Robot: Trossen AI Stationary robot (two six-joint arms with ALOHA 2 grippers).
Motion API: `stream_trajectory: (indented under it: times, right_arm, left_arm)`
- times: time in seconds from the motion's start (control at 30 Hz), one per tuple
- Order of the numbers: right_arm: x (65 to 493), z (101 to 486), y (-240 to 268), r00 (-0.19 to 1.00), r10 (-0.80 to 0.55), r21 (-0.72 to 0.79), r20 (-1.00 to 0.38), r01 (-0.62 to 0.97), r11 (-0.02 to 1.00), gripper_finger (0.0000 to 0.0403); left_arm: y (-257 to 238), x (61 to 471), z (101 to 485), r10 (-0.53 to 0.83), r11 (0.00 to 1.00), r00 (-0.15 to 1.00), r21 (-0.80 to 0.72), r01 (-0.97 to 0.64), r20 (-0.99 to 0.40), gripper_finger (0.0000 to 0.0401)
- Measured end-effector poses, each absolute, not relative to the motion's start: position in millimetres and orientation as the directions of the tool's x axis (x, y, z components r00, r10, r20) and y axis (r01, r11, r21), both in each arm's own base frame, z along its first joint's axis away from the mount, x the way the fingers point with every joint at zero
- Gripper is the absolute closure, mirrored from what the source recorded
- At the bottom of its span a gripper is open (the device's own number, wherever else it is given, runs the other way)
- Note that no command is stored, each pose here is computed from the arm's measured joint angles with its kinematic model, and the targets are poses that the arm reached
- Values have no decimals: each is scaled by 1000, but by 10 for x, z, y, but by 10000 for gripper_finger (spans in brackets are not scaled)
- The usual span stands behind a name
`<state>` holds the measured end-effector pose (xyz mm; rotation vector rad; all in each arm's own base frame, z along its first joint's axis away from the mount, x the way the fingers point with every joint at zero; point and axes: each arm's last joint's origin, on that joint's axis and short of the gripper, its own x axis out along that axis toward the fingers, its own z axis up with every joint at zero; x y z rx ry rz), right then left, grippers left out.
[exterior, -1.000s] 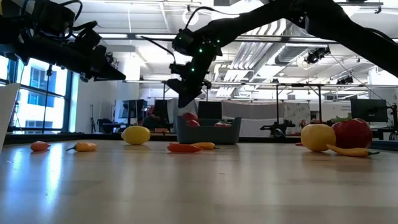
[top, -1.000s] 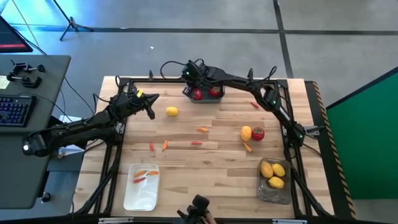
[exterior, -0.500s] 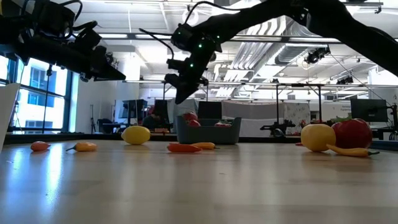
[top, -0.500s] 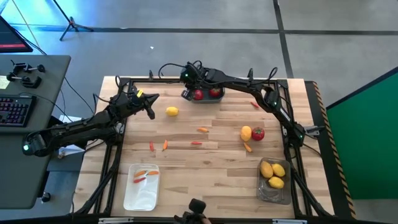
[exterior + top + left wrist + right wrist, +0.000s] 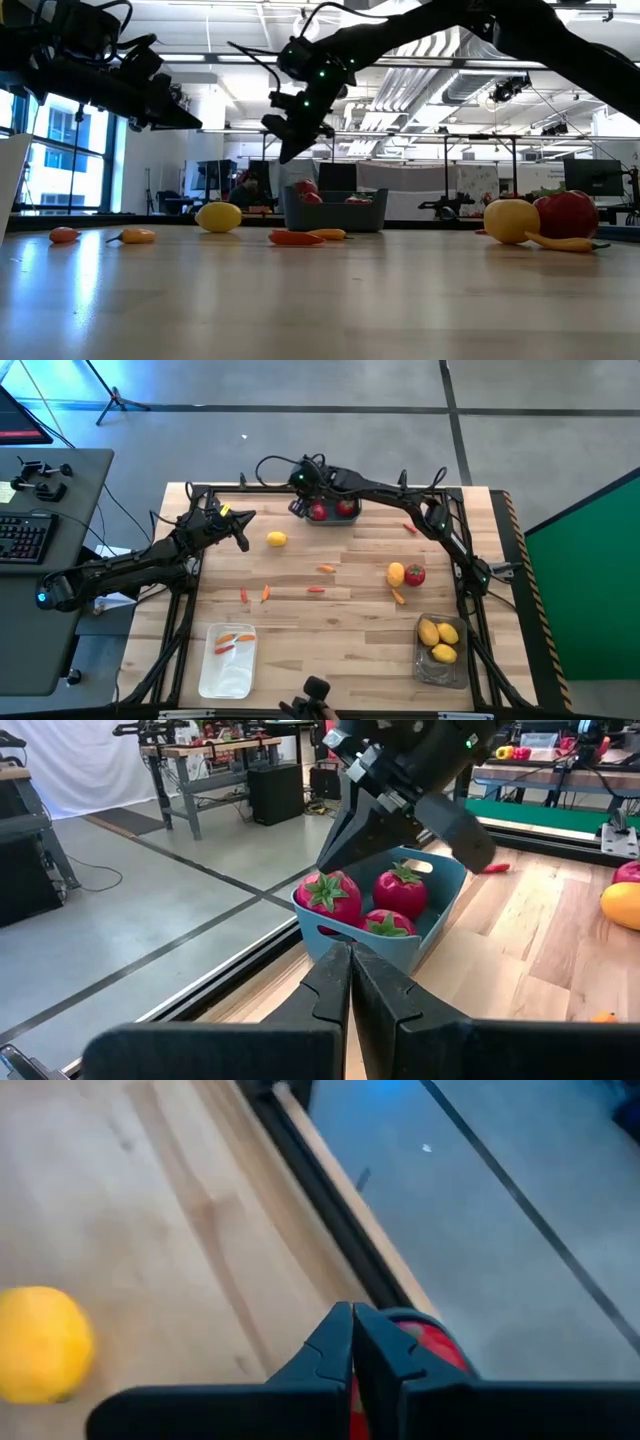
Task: Sort produce into baskets
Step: Put the right yellow lemon into the black transparent bin
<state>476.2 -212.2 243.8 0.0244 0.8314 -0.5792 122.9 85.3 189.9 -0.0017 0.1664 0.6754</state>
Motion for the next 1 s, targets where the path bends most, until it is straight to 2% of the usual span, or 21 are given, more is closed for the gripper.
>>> stream_trajectory:
  times: [0.13, 0.43, 0.63, 0.8, 1.0]
  right_arm:
    - [4721, 2416, -2156, 495, -485, -227, -721, 493, 840, 402]
    - [4700, 2417, -2214, 501, -479, -230, -720, 480, 847, 403]
    - [4799, 2467, -2125, 564, -485, -227, -668, 467, 855, 403]
    - [4923, 2387, -2045, 682, -432, -128, -590, 449, 884, 403]
    - [4961, 2252, -1904, 686, -420, -110, -594, 448, 887, 403]
  left_arm:
    - [853, 1229, 1899, 622, 781, 768, 60, -621, -154, 401]
    - [854, 1229, 1899, 622, 782, 767, 69, -620, -154, 401]
    - [853, 1229, 1899, 622, 782, 768, 67, -620, -154, 401]
    - [854, 1229, 1900, 623, 781, 768, 69, -620, -152, 401]
    - [854, 1230, 1908, 623, 781, 769, 67, -621, -144, 401]
